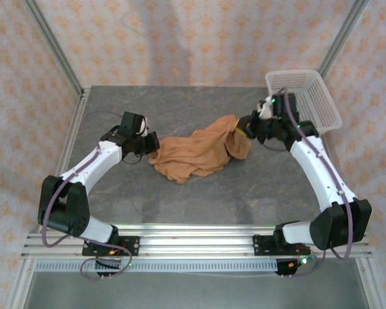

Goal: Fold the inside-out t-shirt

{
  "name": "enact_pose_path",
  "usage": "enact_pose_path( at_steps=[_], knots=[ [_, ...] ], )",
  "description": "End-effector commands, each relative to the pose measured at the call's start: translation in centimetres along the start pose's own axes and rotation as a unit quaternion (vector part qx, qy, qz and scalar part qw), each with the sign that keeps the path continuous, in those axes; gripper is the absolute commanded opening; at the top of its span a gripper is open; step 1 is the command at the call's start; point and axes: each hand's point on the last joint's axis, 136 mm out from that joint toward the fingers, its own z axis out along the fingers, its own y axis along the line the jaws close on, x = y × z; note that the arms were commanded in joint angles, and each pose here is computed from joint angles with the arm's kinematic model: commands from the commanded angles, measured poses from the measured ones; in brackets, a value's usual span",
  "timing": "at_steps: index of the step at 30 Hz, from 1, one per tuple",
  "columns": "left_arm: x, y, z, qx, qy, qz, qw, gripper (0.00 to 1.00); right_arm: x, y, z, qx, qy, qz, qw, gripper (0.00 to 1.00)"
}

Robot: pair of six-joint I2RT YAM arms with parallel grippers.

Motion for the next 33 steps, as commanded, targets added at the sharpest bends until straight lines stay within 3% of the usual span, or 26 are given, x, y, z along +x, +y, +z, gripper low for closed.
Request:
enact_pose_path(
  at_steps=[1,3,5,6,8,10,16,20,29,32,33],
  knots=[
    [-0.7,0.4,-0.1,-0.012,-0.004,0.004,1.0,0.0,7.5,-7.8,4.1,0.119,0.131,0.008,0.984,0.1],
    [-0.7,0.5,0.0,-0.013,-0.003,0.004,1.0,0.0,8.2,-11.3,3.3,0.21,0.121,-0.005,0.97,0.17],
    [-0.8,0.5,0.1,-0.013,-0.001,0.004,1.0,0.0,6.1,-13.2,0.5,0.294,0.045,-0.032,0.954,0.39],
    [-0.9,0.3,0.1,-0.011,0.001,0.005,1.0,0.0,4.7,-13.6,-1.2,0.331,0.001,-0.045,0.942,0.42],
    [-0.9,0.2,0.0,-0.009,0.002,0.006,1.0,0.0,3.4,-13.3,-2.7,0.347,-0.042,-0.061,0.935,0.48],
    [-1.1,0.1,-0.3,-0.01,0.0,0.007,1.0,0.0,3.5,-12.9,-2.2,0.333,-0.035,-0.06,0.941,0.55],
    [-0.9,0.4,-0.3,-0.011,0.002,0.004,1.0,0.0,7.2,-14.1,3.3,0.284,0.046,-0.034,0.957,0.51],
    [-0.8,0.8,-0.3,-0.001,0.005,-0.01,1.0,0.0,9.8,-14.9,6.3,0.28,0.078,-0.034,0.956,0.5],
    [-1.3,2.1,-2.4,0.007,-0.008,-0.037,0.999,0.0,9.8,-17.2,10.4,0.303,0.074,-0.029,0.95,0.53],
    [-1.5,2.7,-3.0,0.015,-0.015,-0.053,0.998,0.0,8.3,-18.0,11.4,0.317,0.047,-0.033,0.947,0.43],
    [-1.5,2.8,-3.2,0.018,-0.017,-0.06,0.998,0.0,7.8,-18.0,11.8,0.317,0.041,-0.033,0.947,0.34]
  ],
)
